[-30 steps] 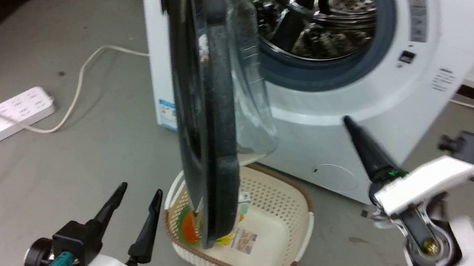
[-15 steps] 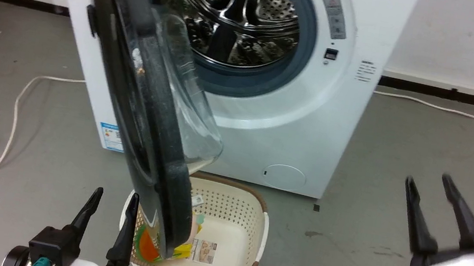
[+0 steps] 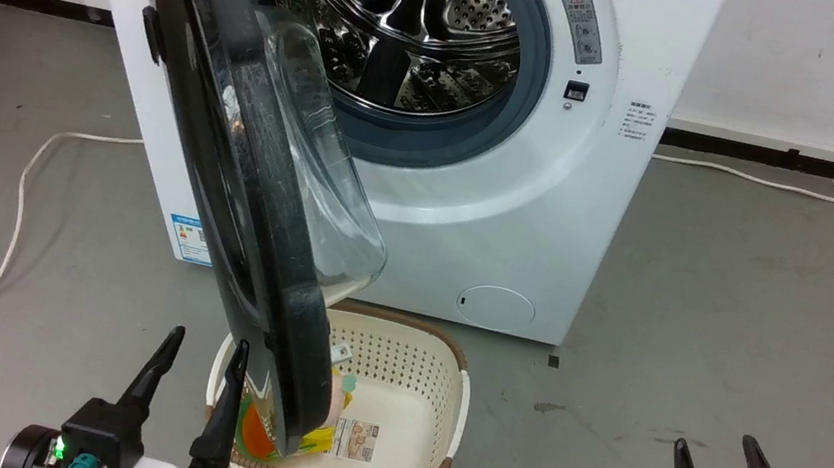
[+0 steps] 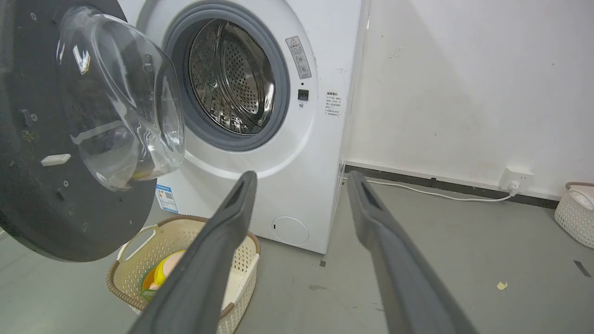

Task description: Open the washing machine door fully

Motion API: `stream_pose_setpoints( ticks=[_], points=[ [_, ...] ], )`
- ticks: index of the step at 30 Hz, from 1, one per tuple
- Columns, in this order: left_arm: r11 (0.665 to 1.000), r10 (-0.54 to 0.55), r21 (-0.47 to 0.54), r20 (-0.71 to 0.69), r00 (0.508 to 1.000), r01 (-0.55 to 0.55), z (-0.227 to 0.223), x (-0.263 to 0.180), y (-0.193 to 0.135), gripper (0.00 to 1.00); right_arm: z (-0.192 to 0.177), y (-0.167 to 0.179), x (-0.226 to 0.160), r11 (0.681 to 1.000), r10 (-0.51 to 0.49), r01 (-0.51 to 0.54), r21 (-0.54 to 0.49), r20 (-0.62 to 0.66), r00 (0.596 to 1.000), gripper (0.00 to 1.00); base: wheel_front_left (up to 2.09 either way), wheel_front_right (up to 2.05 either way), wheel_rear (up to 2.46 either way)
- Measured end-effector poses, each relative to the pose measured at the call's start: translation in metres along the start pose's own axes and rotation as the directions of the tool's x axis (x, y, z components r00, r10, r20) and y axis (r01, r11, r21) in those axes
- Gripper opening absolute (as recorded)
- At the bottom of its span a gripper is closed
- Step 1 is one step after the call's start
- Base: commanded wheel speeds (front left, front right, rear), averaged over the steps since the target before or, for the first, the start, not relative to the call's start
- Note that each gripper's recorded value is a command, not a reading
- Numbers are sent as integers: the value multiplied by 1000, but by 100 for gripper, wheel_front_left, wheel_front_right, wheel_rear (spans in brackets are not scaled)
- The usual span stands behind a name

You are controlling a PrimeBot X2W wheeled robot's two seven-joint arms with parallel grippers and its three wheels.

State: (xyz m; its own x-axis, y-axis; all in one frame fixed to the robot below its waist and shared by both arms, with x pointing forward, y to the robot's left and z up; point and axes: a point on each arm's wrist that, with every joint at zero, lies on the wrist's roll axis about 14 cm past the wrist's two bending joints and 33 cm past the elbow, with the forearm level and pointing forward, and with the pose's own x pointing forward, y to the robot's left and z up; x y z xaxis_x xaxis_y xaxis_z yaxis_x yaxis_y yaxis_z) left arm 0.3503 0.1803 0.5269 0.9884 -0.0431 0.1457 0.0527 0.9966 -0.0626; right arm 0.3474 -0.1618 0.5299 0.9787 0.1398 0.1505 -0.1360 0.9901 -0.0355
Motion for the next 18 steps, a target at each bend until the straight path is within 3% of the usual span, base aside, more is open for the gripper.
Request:
stream_pose_setpoints(
  ticks=[5,6,7,8,15,18],
  points=[
    [1000,-11,16,-5,1000,11,-2,2,-2,100,-1,-1,-1,1000,-6,6,4,-4,1000,100,0,0,0],
    [1000,-12,15,-9,1000,12,-3,2,-3,90,-2,-1,-1,1000,-8,8,18,-4,1000,100,0,0,0],
    [1000,-12,15,-9,1000,12,-3,2,-3,26,-2,-1,-1,1000,-8,8,18,-4,1000,100,0,0,0],
    [1000,-11,15,-14,1000,11,-4,2,-2,0,-2,0,-1,1000,-8,8,24,-5,1000,100,0,0,0],
    [1000,-5,10,-15,1000,5,-5,1,0,0,-3,3,2,998,-4,4,66,-5,1000,100,0,0,0],
    [997,58,-44,37,998,-57,11,3,14,0,-3,3,2,997,-3,4,75,-5,1000,100,0,0,0]
  ],
)
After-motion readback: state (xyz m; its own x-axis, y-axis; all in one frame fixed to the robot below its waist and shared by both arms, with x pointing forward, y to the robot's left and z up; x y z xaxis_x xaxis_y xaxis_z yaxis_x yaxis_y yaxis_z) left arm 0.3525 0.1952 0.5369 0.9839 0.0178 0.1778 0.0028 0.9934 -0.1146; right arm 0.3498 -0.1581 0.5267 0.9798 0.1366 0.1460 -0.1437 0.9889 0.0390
